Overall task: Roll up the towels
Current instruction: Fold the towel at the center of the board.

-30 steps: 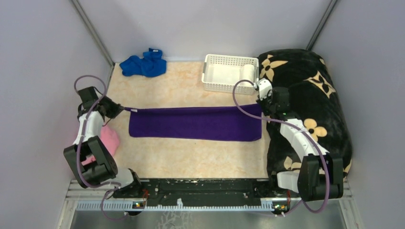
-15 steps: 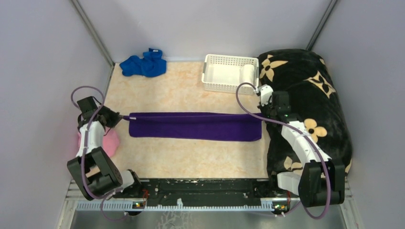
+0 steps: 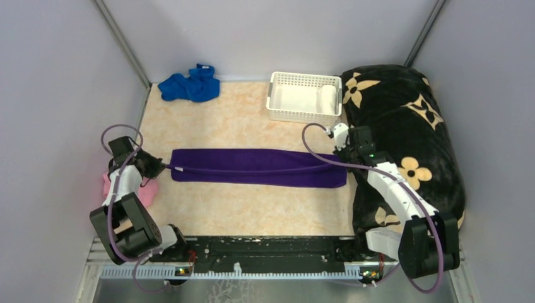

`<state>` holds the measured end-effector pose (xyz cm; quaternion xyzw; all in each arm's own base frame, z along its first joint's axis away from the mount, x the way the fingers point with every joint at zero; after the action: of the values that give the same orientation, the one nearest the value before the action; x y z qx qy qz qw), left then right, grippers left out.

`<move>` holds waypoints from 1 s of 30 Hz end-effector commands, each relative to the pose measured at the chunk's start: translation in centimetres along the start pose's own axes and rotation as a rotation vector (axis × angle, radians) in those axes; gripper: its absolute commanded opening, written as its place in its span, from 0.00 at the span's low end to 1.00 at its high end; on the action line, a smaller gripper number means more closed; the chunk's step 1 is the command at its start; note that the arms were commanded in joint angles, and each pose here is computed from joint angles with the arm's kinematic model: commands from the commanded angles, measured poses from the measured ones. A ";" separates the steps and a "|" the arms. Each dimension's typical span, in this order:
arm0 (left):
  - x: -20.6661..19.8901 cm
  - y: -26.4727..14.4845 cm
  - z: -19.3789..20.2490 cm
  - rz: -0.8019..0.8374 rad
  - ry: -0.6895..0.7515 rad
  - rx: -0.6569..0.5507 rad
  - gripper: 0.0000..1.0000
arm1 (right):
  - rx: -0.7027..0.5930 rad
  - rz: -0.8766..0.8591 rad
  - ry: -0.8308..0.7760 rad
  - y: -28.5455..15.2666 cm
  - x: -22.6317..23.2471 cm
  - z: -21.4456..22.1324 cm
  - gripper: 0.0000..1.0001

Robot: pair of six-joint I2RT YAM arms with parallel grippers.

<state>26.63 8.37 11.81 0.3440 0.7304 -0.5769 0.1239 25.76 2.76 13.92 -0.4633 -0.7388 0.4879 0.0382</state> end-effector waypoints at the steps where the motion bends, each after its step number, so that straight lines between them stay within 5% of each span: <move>1: 0.8 1.0 -0.1 -0.029 0.017 0.011 0.00 | 0.102 -0.025 -0.093 0.8 0.9 1.1 0.00; 12: 1.3 1.2 -0.8 -0.083 0.040 -0.005 0.01 | 0.190 -0.077 -0.206 0.9 2.4 1.6 0.25; 20: 0.6 0.5 -1.5 -0.080 0.060 -0.032 0.24 | 0.147 -0.121 -0.291 -1.6 3.1 -0.2 0.41; 30: -1.7 -1.3 -2.6 -0.032 0.115 -0.077 0.39 | 0.029 -0.006 -0.217 -5.2 1.2 -2.5 0.57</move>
<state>26.91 9.86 11.92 0.3307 0.7556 -0.5594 0.0823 21.92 4.29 14.76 -0.3467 -0.7204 0.6007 -0.0030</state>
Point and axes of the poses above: each gripper's point midway between its finger pads, its own y axis out along the fingers, its own x axis along the line the jaws close on, z = x × y, the point moved 5 cm from there along -y, back along the fingers, and after that the axes turned 11 degrees about -y, right-handed, at the moved point
